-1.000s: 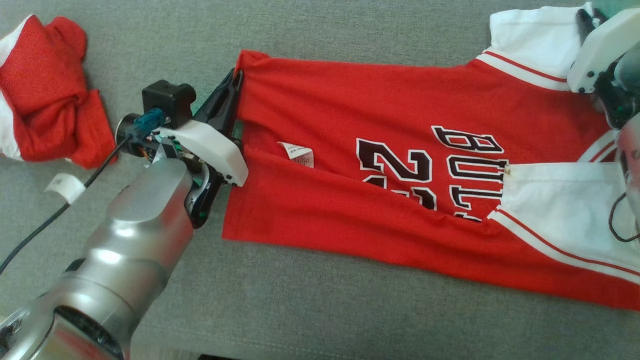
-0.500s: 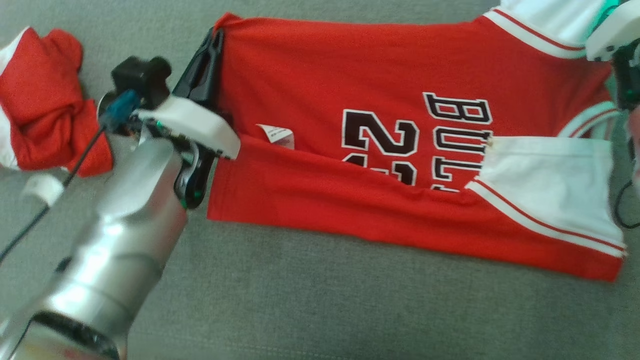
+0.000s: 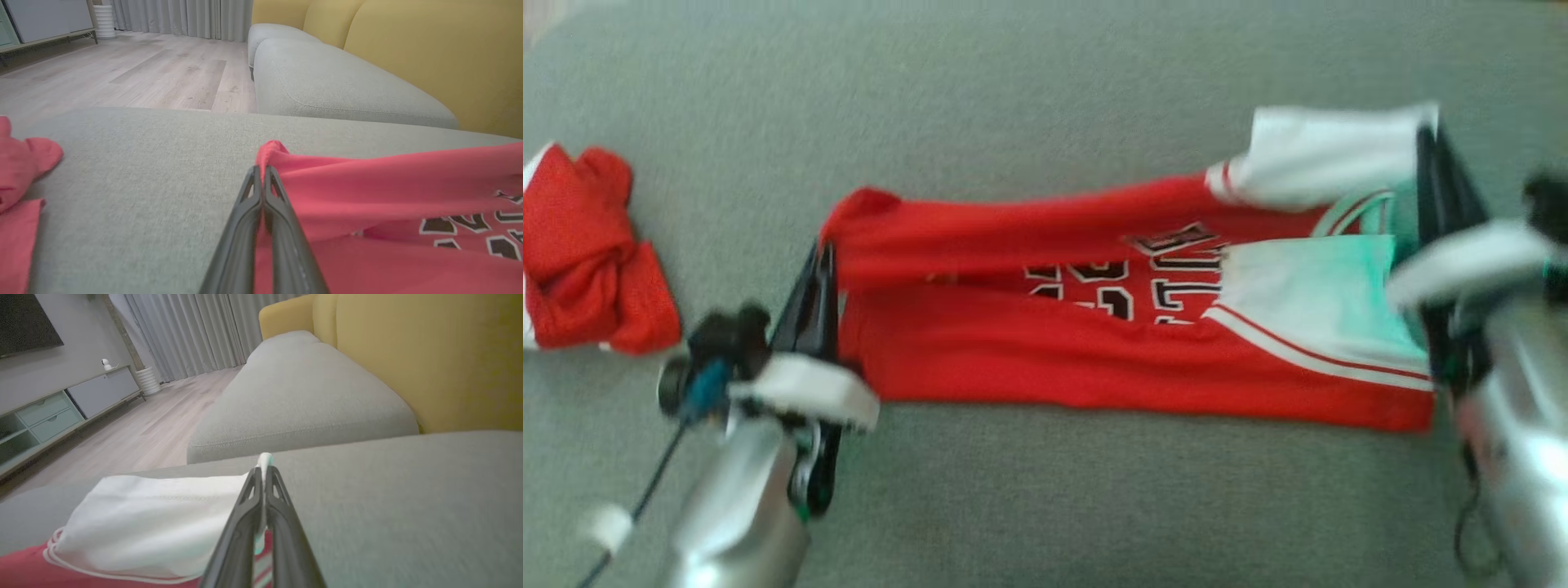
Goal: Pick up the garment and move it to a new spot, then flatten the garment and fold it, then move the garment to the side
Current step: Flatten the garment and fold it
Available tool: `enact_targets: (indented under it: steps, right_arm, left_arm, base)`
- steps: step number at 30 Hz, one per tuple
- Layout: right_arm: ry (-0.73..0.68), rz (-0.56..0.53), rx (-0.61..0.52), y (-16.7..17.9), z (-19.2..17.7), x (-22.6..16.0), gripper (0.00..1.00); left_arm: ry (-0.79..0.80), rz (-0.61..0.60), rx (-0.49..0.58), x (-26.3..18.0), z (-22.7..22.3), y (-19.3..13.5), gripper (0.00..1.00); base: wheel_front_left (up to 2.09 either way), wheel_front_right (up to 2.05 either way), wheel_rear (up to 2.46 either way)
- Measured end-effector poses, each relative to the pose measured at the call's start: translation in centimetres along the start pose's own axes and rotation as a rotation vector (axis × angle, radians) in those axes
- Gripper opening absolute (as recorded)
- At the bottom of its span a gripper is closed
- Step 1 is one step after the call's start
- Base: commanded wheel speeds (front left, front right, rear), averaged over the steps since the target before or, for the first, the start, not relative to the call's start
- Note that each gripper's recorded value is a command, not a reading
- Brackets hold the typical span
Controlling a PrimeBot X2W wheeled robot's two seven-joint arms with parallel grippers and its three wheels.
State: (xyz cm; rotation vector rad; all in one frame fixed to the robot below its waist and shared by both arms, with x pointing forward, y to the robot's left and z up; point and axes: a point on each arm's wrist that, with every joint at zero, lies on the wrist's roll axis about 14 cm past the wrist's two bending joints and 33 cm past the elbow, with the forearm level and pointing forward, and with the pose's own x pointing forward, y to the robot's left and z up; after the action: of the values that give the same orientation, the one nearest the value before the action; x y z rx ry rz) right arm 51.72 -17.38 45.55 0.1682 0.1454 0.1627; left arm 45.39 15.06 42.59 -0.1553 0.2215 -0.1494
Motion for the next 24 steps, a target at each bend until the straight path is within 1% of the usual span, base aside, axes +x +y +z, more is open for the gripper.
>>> enact_targets:
  steps: [4, 8, 9, 10, 11, 12, 14, 16, 20, 22, 24]
  right_arm:
    - [0.024, -0.055, 0.065, -1.4, -2.1, -5.1, 0.0]
    - [0.073, -0.088, 0.117, -1.4, -4.7, -9.1, 0.0]
    - [0.085, -0.092, 0.128, -1.3, -5.1, -9.7, 0.14]
    - [0.097, -0.097, 0.137, -1.2, -5.5, -10.2, 0.75]
    - [0.096, -0.1, 0.141, -1.1, -5.6, -10.5, 1.0]
    - [0.089, -0.104, 0.143, -1.1, -5.3, -10.6, 1.0]
    - [0.071, -0.107, 0.122, -1.3, -4.7, -10.7, 1.0]
    - [0.059, -0.103, 0.074, -1.4, -4.1, -10.8, 1.0]
    - [-0.004, -0.078, -0.012, -0.2, -2.2, -10.5, 1.0]
    - [-0.052, -0.07, -0.041, 0.7, -0.8, -10.6, 1.0]
    - [-0.06, -0.072, -0.049, 1.4, -0.9, -11.3, 1.0]
  left_arm:
    - [0.022, 0.002, 0.006, -2.3, -1.5, -0.5, 0.0]
    - [0.036, 0.003, -0.001, -3.7, -2.5, -1.1, 0.0]
    - [0.037, 0.005, -0.009, -4.0, -2.6, -1.1, 0.0]
    - [0.04, 0.005, -0.013, -4.2, -2.8, -1.3, 0.13]
    - [0.043, 0.003, -0.017, -4.4, -3.0, -1.5, 0.77]
    - [0.042, 0.01, -0.023, -4.6, -3.1, -1.5, 1.0]
    - [0.034, 0.016, -0.022, -5.0, -3.0, -1.7, 1.0]
    - [0.006, 0.035, -0.013, -5.3, -2.3, -1.4, 1.0]
    - [-0.09, 0.069, 0.051, -6.3, 0.5, -0.8, 1.0]
    - [-0.104, 0.076, 0.068, -7.2, 0.7, -0.9, 1.0]
    - [-0.087, 0.076, 0.083, -8.4, -0.2, -1.1, 1.0]
  base:
    - [0.0, 0.0, 0.0]
    - [0.0, 0.0, 0.0]
    - [0.0, 0.0, 0.0]
    - [0.0, 0.0, 0.0]
    - [0.0, 0.0, 0.0]
    - [0.0, 0.0, 0.0]
    - [0.0, 0.0, 0.0]
    - [0.0, 0.0, 0.0]
    - [0.0, 0.0, 0.0]
    - [0.0, 0.0, 0.0]
    - [0.0, 0.0, 0.0]
